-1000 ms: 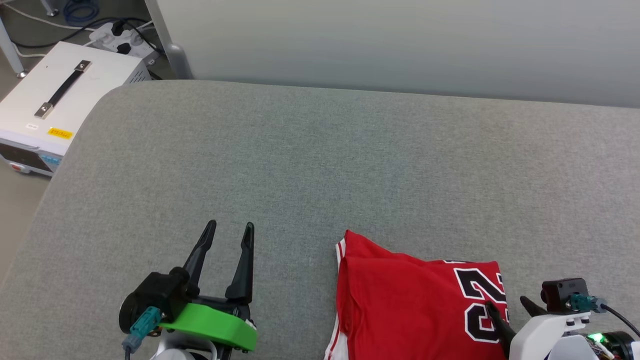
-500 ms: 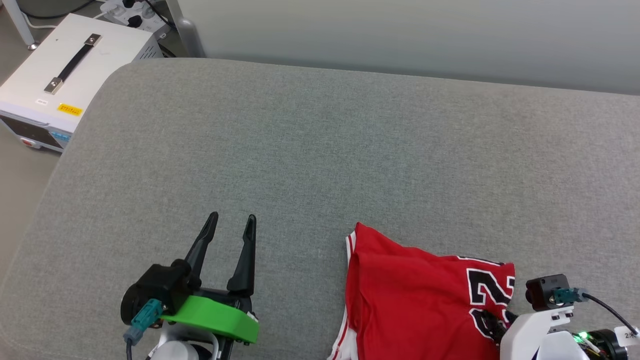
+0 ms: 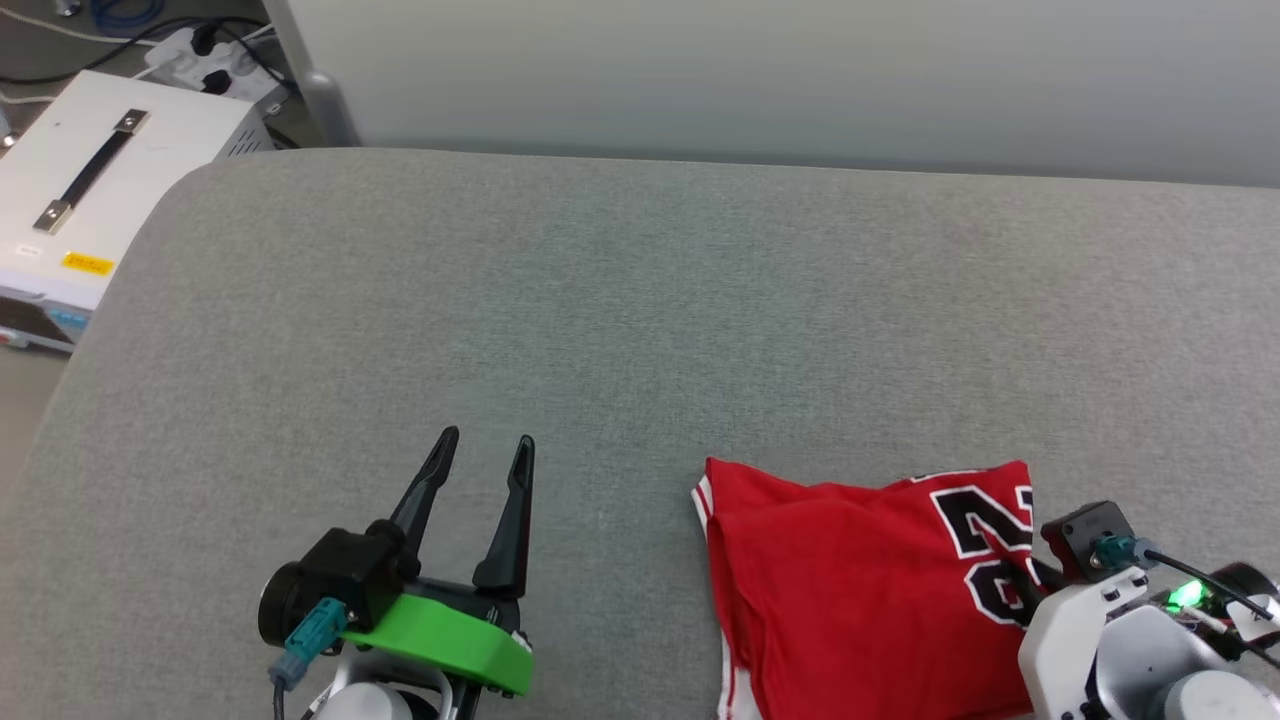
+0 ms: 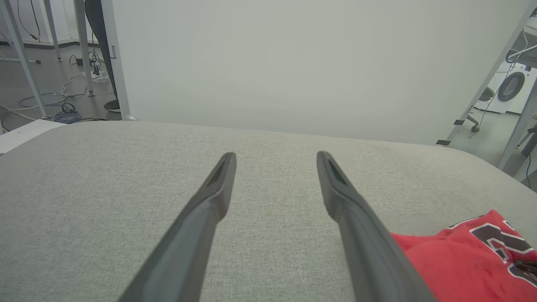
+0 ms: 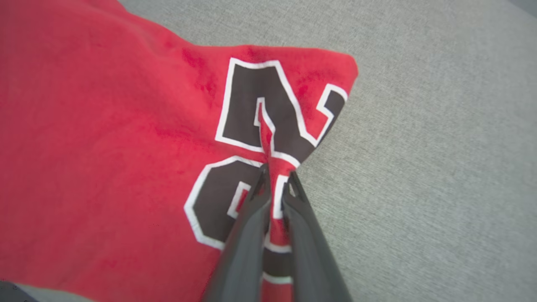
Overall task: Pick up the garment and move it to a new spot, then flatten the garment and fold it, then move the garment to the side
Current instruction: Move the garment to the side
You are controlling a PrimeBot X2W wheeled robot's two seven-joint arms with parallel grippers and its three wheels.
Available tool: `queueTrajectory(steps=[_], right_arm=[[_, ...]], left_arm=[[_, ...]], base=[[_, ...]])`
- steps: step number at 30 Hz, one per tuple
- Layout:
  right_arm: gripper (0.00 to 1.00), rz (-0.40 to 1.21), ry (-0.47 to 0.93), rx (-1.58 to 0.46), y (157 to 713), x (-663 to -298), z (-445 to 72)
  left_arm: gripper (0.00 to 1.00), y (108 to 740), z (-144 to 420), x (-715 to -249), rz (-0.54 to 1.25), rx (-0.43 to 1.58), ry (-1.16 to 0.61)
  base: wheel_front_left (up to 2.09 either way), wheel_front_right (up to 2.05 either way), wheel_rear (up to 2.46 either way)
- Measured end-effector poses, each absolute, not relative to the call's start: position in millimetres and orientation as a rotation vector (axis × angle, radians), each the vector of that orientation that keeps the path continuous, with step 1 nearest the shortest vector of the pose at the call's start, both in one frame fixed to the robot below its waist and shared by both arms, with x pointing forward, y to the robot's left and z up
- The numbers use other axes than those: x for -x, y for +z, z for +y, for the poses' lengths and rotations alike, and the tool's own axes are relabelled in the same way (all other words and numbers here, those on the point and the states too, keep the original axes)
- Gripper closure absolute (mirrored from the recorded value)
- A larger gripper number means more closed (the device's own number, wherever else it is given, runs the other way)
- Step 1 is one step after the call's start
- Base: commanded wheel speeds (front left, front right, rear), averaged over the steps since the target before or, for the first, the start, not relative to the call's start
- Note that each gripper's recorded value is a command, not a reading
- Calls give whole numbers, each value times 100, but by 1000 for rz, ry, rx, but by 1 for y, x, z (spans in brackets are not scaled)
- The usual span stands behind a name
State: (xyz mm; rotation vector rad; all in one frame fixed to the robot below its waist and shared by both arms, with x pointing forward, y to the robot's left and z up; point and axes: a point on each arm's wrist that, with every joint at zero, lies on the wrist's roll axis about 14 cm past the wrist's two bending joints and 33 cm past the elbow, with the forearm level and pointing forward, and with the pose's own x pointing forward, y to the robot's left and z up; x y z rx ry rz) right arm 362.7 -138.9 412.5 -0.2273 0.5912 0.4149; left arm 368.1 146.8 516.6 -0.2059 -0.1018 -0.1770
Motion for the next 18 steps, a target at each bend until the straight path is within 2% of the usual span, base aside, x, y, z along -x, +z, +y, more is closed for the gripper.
queueTrajectory(steps=[10, 18], right_arm=[[100, 538, 364, 570, 461, -364, -212], [100, 606, 224, 675, 479, -348, -289]], left_arm=[[0, 528, 79, -380, -123, 237, -386], [0, 544, 14, -394, -163, 270, -587]], base=[[0, 0, 0], [0, 0, 0]])
